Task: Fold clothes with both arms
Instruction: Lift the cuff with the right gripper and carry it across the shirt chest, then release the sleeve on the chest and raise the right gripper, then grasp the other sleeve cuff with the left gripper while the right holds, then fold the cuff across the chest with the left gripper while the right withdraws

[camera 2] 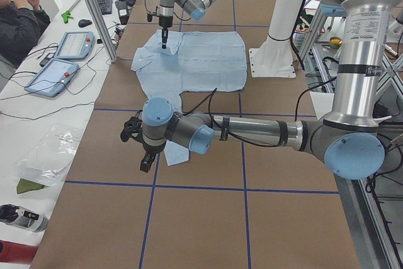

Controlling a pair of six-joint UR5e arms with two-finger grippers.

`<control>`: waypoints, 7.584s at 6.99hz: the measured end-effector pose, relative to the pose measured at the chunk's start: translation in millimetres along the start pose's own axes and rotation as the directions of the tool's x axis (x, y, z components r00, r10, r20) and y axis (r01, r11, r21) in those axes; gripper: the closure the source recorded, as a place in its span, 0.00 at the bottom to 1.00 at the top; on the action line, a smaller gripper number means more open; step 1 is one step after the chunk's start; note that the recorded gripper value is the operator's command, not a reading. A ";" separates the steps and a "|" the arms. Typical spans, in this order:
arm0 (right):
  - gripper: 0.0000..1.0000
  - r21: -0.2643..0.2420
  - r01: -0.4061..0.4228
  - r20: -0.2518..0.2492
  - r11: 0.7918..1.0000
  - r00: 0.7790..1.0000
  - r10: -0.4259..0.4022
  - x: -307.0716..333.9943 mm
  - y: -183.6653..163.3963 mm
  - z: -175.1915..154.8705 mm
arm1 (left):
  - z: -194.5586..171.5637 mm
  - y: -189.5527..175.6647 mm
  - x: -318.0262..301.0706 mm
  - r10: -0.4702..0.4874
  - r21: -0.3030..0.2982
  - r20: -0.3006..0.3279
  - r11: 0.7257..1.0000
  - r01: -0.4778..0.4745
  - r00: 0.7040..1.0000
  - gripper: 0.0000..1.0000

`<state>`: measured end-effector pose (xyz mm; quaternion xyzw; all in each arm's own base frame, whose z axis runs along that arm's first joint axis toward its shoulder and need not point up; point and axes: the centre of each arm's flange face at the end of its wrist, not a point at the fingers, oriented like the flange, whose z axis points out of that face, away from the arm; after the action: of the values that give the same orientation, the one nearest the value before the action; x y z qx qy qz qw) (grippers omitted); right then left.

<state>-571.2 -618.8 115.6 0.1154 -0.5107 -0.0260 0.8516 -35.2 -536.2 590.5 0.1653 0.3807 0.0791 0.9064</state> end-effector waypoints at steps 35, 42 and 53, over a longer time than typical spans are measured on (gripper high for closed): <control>0.00 -0.166 -0.076 -0.290 0.983 0.957 0.025 183.4 66.9 -96.6 | 190.6 119.9 147.7 -0.546 0.110 0.007 0.833 0.542 0.838 0.74; 0.00 -0.171 -0.076 -0.291 0.982 0.957 0.024 185.1 68.4 -95.1 | 176.7 109.0 164.9 -0.539 0.106 -0.011 0.837 0.537 0.842 1.00; 0.00 -0.238 -0.047 -0.351 0.970 0.935 -0.040 387.0 91.6 -146.2 | -24.9 -178.3 499.2 -0.667 0.017 -0.139 0.737 0.676 0.732 1.00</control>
<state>-265.3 -567.8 404.2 0.0123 -0.3425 -0.0656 0.9371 298.4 -562.2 178.6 0.0416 0.4723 -0.2561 0.8424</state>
